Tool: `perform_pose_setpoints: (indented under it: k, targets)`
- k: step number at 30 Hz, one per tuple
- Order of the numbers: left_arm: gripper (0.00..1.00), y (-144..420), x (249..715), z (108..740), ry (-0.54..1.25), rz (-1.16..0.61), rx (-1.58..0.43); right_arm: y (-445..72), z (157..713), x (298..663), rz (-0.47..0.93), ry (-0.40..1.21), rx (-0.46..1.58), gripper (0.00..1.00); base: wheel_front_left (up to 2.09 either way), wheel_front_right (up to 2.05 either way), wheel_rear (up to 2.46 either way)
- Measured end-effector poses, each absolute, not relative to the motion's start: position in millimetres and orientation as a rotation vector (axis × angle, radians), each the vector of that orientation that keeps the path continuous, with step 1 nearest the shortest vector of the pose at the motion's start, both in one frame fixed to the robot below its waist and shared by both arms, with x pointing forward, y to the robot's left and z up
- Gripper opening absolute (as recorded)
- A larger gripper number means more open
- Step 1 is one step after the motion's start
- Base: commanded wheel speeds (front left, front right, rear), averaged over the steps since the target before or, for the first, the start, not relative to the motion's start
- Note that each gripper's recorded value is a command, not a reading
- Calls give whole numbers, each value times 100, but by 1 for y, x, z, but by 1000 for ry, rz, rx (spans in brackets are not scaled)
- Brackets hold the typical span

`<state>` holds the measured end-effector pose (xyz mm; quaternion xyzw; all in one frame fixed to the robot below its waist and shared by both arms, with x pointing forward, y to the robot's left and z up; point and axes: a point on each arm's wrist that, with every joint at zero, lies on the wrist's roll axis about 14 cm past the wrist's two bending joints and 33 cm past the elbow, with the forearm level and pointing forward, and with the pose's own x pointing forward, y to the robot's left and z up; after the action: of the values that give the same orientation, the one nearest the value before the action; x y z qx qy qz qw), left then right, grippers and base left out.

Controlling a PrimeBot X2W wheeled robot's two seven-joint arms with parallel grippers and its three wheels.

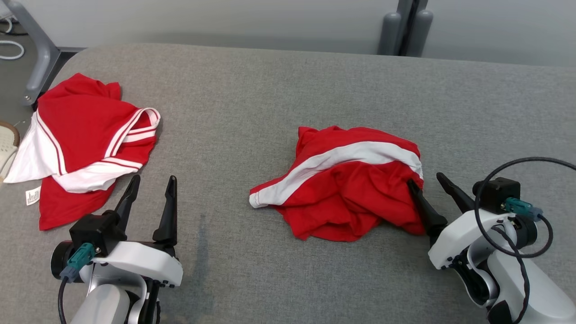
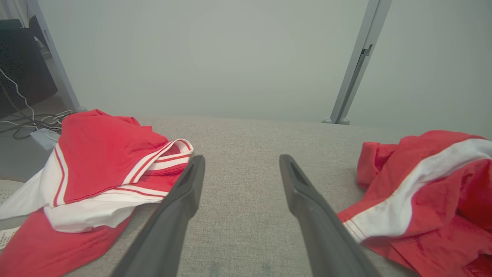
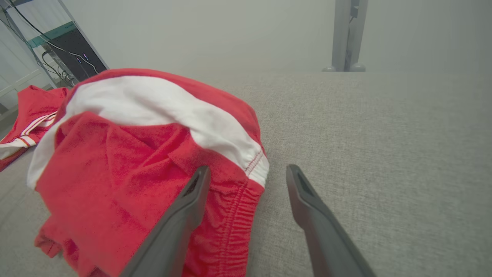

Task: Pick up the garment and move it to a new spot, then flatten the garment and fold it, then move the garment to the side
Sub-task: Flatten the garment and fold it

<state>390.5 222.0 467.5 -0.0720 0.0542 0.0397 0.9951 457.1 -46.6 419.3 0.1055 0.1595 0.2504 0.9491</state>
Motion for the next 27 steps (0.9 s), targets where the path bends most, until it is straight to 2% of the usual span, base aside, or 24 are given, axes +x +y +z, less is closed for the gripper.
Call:
perform_pose_setpoints:
  k: [10,11,12,13,14,15,20,27]
  targets:
    - [100,227,393,457,126,101,-148,-27,385,448,577,511,237,100,0,0,0]
    - [100,227,394,457,123,99,-148,-27,384,446,585,525,239,84,0,0,0]
    - [100,227,395,457,121,99,-147,-26,383,445,592,538,243,40,0,0,0]
    - [100,226,396,457,121,98,-147,-25,382,443,601,553,244,24,0,0,0]
    - [100,226,396,456,122,97,-149,-25,383,442,609,558,245,24,0,0,0]
    - [100,225,396,456,122,96,-152,-24,382,440,615,568,248,0,0,0,0]
    - [100,221,401,457,114,85,-156,-30,384,438,623,562,251,0,0,0,0]
    - [100,217,404,460,100,73,-160,-54,408,457,569,408,243,0,0,0,0]
